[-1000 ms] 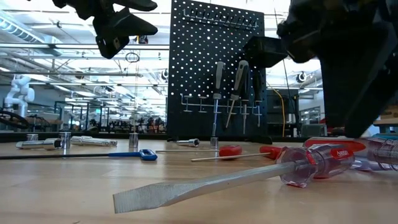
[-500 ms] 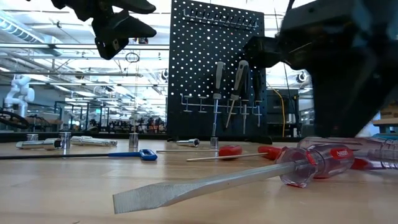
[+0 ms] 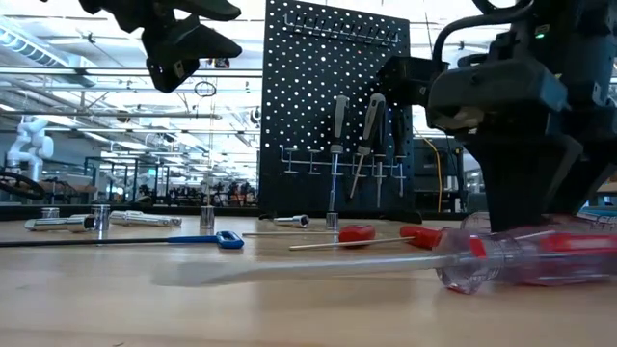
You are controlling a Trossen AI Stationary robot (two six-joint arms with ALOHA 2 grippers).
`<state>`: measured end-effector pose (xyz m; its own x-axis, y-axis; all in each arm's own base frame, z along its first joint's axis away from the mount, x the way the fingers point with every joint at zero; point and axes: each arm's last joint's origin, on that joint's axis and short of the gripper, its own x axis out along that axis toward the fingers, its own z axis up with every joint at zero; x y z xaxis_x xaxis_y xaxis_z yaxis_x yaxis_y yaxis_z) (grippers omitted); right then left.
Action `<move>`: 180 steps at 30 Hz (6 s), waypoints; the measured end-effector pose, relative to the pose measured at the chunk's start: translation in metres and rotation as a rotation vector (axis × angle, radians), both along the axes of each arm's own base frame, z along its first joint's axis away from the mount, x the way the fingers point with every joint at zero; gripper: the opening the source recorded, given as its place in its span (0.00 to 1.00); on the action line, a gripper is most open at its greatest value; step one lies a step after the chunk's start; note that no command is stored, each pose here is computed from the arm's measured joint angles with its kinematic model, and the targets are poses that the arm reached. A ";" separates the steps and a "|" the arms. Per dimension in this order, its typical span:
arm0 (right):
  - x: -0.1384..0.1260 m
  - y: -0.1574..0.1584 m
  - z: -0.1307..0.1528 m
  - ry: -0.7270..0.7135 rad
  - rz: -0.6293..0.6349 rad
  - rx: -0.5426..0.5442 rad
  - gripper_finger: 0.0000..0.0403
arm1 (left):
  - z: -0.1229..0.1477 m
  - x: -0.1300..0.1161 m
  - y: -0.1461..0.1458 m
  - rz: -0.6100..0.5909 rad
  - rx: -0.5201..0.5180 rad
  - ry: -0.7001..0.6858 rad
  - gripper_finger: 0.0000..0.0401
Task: Hang tools onto peg board
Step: Hang the red screwdriver on the pegboard
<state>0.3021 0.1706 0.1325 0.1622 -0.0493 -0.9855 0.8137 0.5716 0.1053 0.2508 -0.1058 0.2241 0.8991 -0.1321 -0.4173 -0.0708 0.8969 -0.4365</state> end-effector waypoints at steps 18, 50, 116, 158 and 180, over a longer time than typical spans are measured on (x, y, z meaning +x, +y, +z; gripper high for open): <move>-0.014 -0.012 0.061 -0.197 -0.048 -0.043 0.29 | 0.000 -0.001 -0.001 -0.021 -0.009 0.007 0.37; 0.024 -0.047 0.222 -1.372 0.394 -0.615 0.29 | 0.061 0.012 0.011 -0.044 0.030 -0.644 0.37; 0.036 -0.060 0.215 -1.423 0.277 -0.443 0.94 | 0.067 0.000 0.033 -0.033 0.255 -0.537 0.25; 0.080 -0.076 0.288 -0.986 0.418 -0.738 0.79 | 0.119 -0.003 0.057 -0.028 0.604 -0.315 0.25; 0.070 -0.080 0.289 -0.940 0.377 -0.710 0.27 | 0.114 -0.005 0.063 0.120 0.538 -0.219 0.64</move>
<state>0.3723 0.0908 0.4215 0.9121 -0.3223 -0.2533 0.3624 0.9228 0.1309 0.2455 -0.0433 0.3381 0.9675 0.1542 -0.2006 -0.1447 0.9876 0.0611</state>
